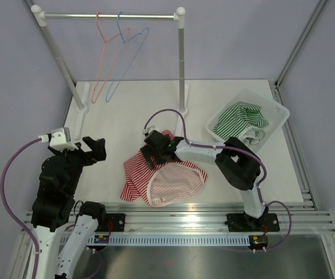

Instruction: Remove the tank top from the hanger

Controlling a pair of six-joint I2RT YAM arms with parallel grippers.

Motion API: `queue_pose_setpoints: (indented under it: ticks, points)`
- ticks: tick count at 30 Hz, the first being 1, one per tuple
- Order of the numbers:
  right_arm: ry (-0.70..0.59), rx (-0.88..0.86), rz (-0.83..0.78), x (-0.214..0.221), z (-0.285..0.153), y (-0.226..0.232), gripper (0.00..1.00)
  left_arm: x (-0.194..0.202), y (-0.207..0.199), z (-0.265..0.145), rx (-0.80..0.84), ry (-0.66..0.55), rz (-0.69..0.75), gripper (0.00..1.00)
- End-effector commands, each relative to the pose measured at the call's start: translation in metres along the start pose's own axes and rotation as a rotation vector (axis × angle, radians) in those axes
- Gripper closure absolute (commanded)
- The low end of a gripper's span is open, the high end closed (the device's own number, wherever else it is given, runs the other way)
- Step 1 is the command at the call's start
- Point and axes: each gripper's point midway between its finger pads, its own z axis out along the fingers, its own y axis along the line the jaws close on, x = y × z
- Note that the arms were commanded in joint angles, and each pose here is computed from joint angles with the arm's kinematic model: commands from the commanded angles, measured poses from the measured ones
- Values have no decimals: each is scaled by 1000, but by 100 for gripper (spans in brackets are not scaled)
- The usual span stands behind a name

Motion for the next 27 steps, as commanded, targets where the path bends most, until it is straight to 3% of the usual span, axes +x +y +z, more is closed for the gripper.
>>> queue_pose_setpoints:
  ticks: [1, 5, 6, 7, 9, 11, 19, 23, 27]
  points:
    - [29, -12, -58, 12, 9, 10, 1, 8, 21, 4, -93, -26, 26, 1]
    - [98, -51, -76, 38, 20, 15, 12, 24, 22, 12, -84, 2, 44, 1]
    - [118, -81, -82, 44, 20, 18, 21, 24, 22, 12, -84, 7, 50, 1]
    - [133, -88, -90, 50, 20, 18, 42, 24, 22, 12, -83, 8, 51, 1]
    - [132, -115, -87, 50, 14, 21, 65, 26, 20, 11, -73, 12, 55, 1]
    - [110, -135, -87, 43, 4, 24, 98, 25, 18, 10, -60, 7, 53, 1]
    - [-219, -130, -37, -53, -115, 9, 100, 25, 15, 9, -44, 0, 53, 1]
    - [-376, 1, 44, -96, -179, -43, 100, 25, 14, 8, -34, 1, 52, 1]
    - [-528, 167, 206, -128, -252, -131, 100, 25, 11, 6, -21, 0, 52, 1]
